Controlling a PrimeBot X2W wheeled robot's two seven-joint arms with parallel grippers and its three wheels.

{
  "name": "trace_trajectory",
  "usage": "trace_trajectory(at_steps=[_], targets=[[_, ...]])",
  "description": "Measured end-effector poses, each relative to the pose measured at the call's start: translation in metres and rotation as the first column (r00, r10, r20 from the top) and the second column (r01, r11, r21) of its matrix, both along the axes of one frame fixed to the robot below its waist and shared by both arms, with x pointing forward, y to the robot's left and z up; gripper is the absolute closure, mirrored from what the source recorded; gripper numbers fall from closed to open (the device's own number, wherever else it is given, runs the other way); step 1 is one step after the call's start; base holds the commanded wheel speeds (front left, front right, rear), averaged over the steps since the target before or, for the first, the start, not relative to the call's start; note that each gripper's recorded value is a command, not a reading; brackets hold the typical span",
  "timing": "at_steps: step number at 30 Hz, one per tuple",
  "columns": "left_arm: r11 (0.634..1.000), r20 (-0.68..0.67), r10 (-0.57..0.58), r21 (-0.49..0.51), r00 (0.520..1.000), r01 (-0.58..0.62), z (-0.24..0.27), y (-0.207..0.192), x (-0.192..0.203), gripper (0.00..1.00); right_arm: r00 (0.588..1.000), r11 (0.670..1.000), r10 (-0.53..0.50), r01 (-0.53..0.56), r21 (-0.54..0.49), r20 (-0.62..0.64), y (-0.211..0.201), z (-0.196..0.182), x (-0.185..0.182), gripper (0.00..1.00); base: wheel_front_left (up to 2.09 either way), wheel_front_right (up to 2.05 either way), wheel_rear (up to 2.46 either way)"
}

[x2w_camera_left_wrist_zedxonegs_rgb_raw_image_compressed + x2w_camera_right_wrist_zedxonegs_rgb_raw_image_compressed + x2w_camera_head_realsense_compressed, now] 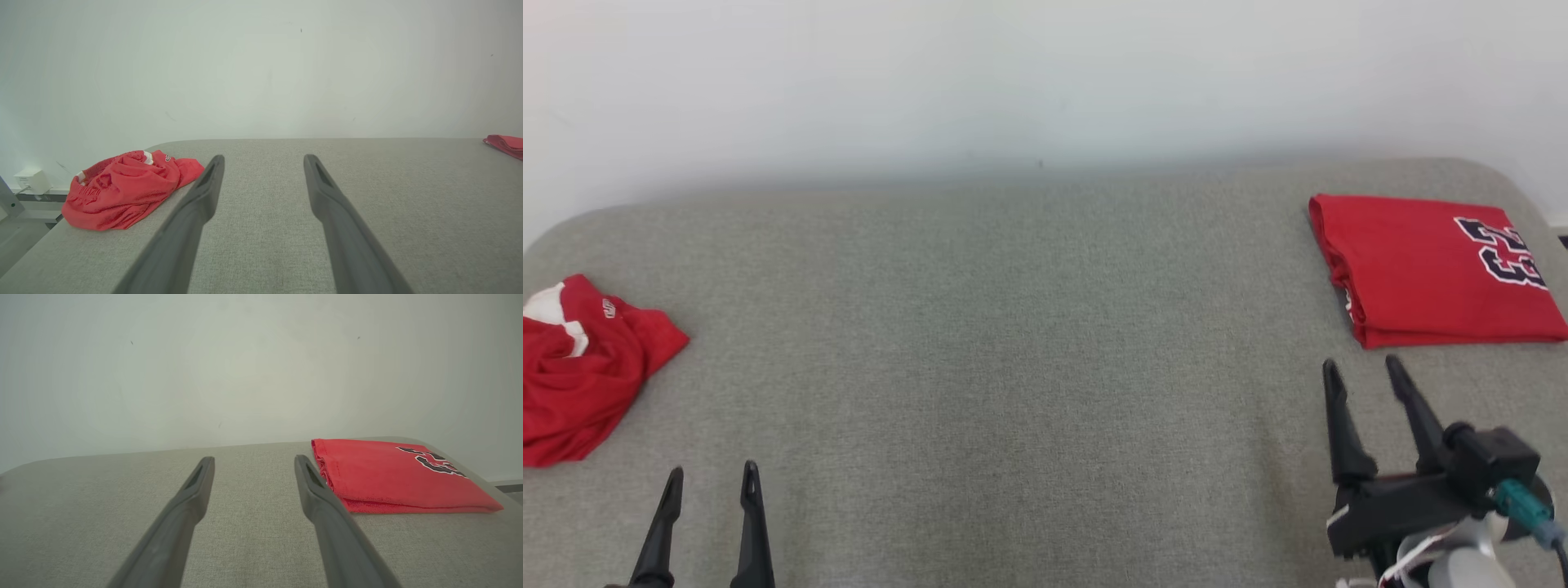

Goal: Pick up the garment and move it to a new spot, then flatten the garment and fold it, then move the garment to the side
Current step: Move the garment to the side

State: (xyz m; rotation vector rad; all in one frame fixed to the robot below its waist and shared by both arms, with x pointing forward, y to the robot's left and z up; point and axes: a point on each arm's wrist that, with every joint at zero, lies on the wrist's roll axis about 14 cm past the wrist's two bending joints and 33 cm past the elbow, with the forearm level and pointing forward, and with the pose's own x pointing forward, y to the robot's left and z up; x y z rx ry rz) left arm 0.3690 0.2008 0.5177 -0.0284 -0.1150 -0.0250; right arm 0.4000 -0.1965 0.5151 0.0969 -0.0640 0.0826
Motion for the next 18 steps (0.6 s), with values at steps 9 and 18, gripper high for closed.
trace_trajectory(at_steps=[9, 18], targets=[[1.0, -0.009, 0.025, -0.009, 1.0, -0.025, -0.003, 0.008, -0.015, 0.0, 1.0, 0.998, -0.019, 0.02, 0.051, -0.021, 0.006, -0.008, -0.024, 0.0, 0.0, 0.0, 0.0], [0.999, -0.012, 0.046, -0.023, 0.999, -0.046, -0.004, 0.014, -0.026, 0.0, 0.999, 0.998, -0.007, 0.01, 0.065, -0.046, 0.016, -0.014, -0.043, 0.0, 0.0, 0.0, 0.0]])
